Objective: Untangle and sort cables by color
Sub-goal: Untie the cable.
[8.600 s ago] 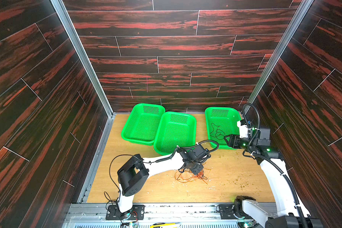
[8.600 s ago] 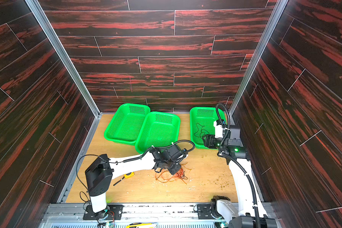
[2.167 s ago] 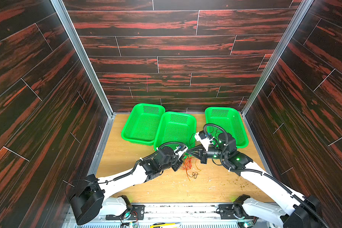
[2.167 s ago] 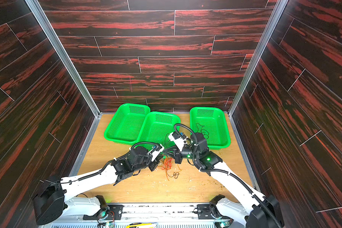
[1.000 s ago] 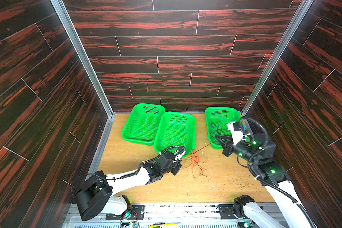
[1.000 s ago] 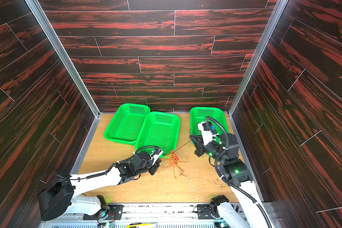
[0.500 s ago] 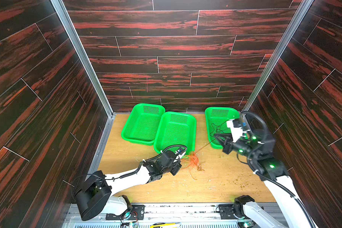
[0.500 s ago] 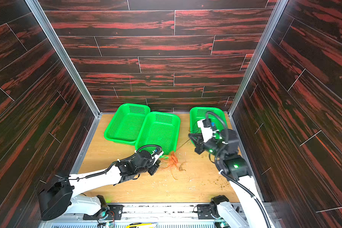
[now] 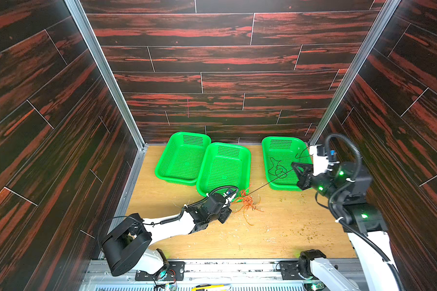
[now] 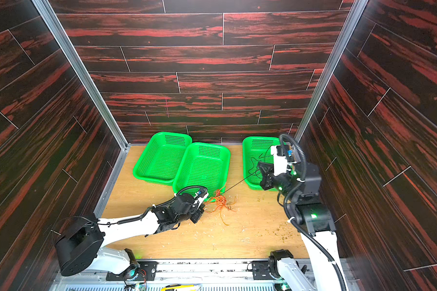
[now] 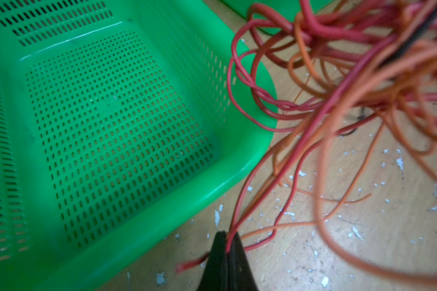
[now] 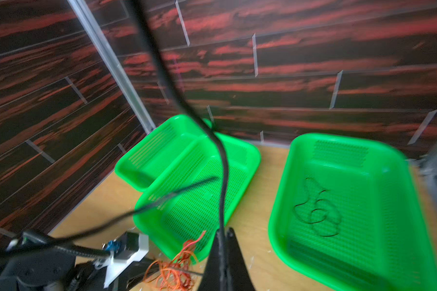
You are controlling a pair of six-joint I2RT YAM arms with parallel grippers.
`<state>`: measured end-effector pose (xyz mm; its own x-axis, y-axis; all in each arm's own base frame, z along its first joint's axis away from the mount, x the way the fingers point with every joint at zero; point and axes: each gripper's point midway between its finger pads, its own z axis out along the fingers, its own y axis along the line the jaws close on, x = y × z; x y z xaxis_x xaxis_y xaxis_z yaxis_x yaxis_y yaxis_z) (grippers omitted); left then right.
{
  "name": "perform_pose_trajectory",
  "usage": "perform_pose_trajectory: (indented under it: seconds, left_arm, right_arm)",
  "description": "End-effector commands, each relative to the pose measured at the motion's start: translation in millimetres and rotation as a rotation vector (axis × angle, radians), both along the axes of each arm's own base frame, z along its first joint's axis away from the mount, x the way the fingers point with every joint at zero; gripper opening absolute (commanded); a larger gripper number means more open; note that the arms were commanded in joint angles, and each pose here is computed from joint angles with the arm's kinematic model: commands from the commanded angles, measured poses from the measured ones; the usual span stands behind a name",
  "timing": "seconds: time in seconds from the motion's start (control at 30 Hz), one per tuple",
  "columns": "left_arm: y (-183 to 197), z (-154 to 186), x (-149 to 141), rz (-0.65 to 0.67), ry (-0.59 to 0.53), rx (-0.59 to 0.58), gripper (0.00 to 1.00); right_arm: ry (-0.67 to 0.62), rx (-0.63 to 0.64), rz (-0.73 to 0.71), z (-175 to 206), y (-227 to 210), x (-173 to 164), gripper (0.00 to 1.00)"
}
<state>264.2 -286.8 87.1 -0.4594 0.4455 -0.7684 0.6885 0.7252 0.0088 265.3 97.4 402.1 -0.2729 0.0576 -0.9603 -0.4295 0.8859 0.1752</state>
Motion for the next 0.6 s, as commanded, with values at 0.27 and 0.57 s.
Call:
perform_pose_trajectory:
  seconds: [0.27,0.57]
  left_arm:
    - [53.6,-64.8,-11.3,0.089,0.154,0.204,0.0]
    - [63.4,-79.7,-11.4,0.117,0.184,0.246,0.0]
  right_arm:
    - [-0.18,-0.103,-0.215,72.4,-44.7,-4.9,0.0]
    - [-0.254,-0.153,-0.274,119.1,-58.2,-3.0,0.0]
